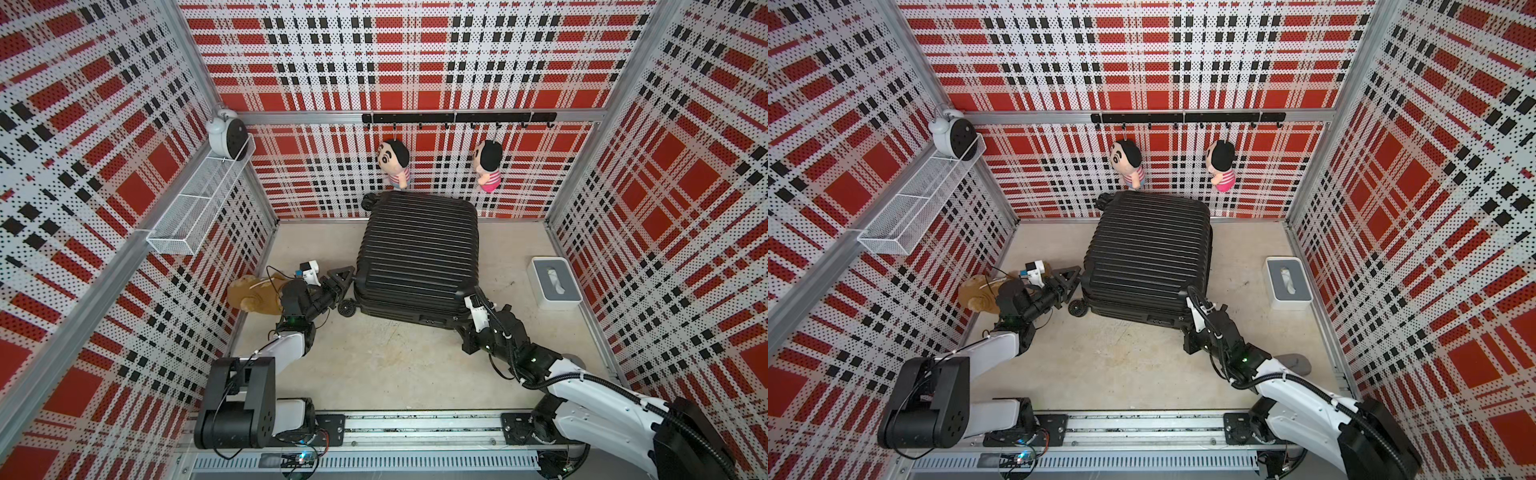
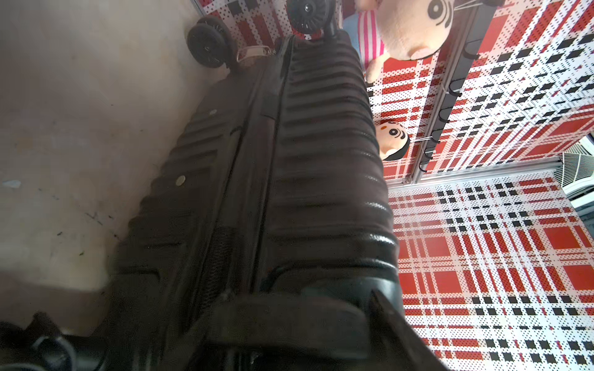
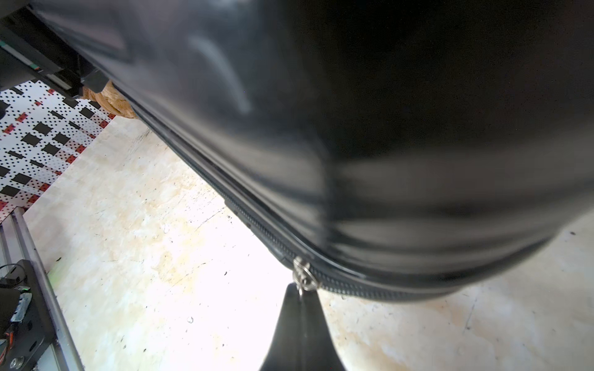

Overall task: Open the suitcase zippers
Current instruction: Adjust the suitcase at the center of the board, then unzip the zipper on the suitcase.

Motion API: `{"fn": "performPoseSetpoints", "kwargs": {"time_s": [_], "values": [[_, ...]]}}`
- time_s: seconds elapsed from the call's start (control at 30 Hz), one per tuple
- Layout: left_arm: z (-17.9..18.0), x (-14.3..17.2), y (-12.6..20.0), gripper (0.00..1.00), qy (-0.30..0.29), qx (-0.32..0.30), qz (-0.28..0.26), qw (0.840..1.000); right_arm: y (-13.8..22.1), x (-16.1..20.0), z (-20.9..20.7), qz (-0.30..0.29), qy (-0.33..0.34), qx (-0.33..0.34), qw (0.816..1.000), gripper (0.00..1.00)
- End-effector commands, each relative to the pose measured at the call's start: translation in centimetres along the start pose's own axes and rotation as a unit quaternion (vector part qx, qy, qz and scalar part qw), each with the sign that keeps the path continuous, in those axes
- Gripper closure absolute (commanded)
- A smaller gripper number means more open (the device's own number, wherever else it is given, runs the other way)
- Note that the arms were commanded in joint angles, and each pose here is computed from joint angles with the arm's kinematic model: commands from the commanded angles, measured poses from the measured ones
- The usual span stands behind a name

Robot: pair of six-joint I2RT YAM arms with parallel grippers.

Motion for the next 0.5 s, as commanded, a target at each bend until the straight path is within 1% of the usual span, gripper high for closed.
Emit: {"fn": "performPoseSetpoints", "kwargs": {"time_s": [0.0,0.27,0.47], "values": [[-0.3,2.7,0.2,0.58,-0.057,-0.001,0.041,0.998,0.7,-0.9,1.3,-0.007,0.012,-0.029,0.999,1.0],[-0.2,4.6,0.9,0.59,-0.07,-0.031,0.031,0.997,0.8,-0.6,3.1,0.0,0.033,-0.034,0.999,1.0],[-0.4,6.2,1.0,0.59,-0.069,-0.033,0.038,0.996,0.2,-0.8,4.7,0.007,0.053,-0.039,0.998,1.0]]}}
Point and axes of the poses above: each gripper's point midway between its finger pads, its own y axis back along the fingers, its own z axis along the line the jaws close on, x = y × z, the point moved 7 cm from there along y, back along the fingers, and after that the axes turned 1 degree about -y, right-handed, at the moved point
